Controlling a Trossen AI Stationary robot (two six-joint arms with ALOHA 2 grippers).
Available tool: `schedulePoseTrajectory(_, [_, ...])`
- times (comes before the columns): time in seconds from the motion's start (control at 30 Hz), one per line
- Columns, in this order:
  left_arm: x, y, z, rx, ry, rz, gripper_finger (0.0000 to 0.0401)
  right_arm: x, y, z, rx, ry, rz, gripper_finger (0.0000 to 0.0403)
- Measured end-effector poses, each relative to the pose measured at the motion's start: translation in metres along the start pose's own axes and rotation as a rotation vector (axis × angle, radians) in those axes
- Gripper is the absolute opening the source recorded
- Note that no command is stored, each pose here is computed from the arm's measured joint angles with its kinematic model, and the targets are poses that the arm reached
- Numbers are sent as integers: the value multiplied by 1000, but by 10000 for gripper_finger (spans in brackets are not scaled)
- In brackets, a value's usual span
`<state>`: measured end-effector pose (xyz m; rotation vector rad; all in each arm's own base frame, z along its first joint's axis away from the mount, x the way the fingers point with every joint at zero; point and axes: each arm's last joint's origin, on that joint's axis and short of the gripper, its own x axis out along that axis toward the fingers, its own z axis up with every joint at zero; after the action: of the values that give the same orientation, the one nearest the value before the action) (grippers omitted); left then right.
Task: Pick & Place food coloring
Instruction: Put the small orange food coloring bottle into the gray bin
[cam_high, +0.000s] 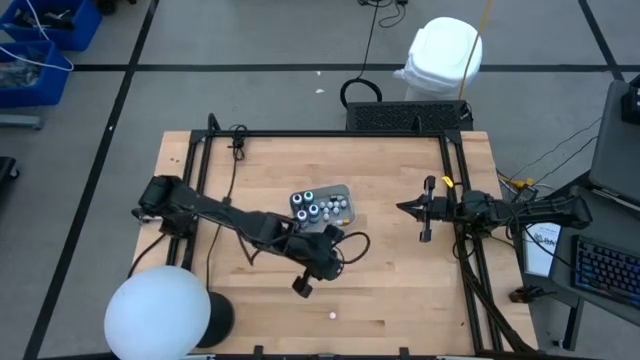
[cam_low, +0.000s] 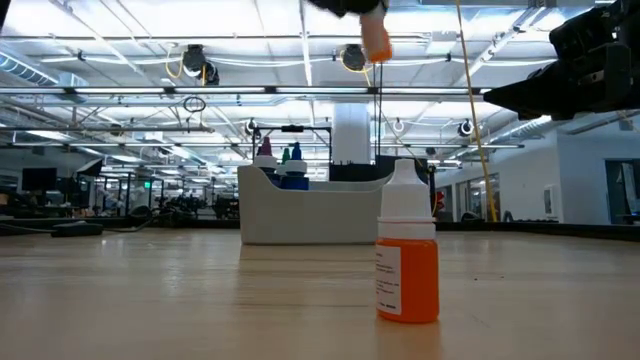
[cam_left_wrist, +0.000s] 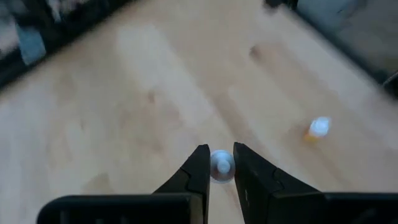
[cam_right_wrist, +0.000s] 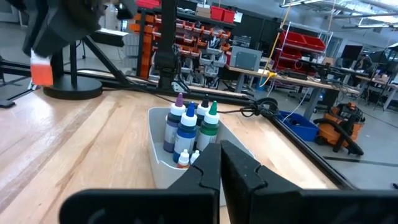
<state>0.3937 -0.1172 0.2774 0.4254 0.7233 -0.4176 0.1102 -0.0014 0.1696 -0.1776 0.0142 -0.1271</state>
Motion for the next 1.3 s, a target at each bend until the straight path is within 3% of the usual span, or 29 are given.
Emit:
schedulePoseTrajectory(0.1, [8,4,-8,-25,66,62,53,0,0,0,-1,-1,0,0])
schedulePoseTrajectory(0.23, [7,33,-19,-101,124,224,53,0,0,1,-13,-10,-2,0])
schedulePoseTrajectory(0.37, [25,65,-46,-230,208,283,53,0,0,2,-11,-24,-4,0])
schedulePoseTrajectory(0.5, [39,83,-64,-235,280,348,53,0,0,2,-11,-22,-3,0])
schedulePoseTrajectory(0.93, [65,101,-91,-275,306,294,53,1,0,2,-21,-15,-1,0])
schedulePoseTrajectory(1.3, [72,102,-97,-295,302,243,53,1,0,1,-18,-8,1,0])
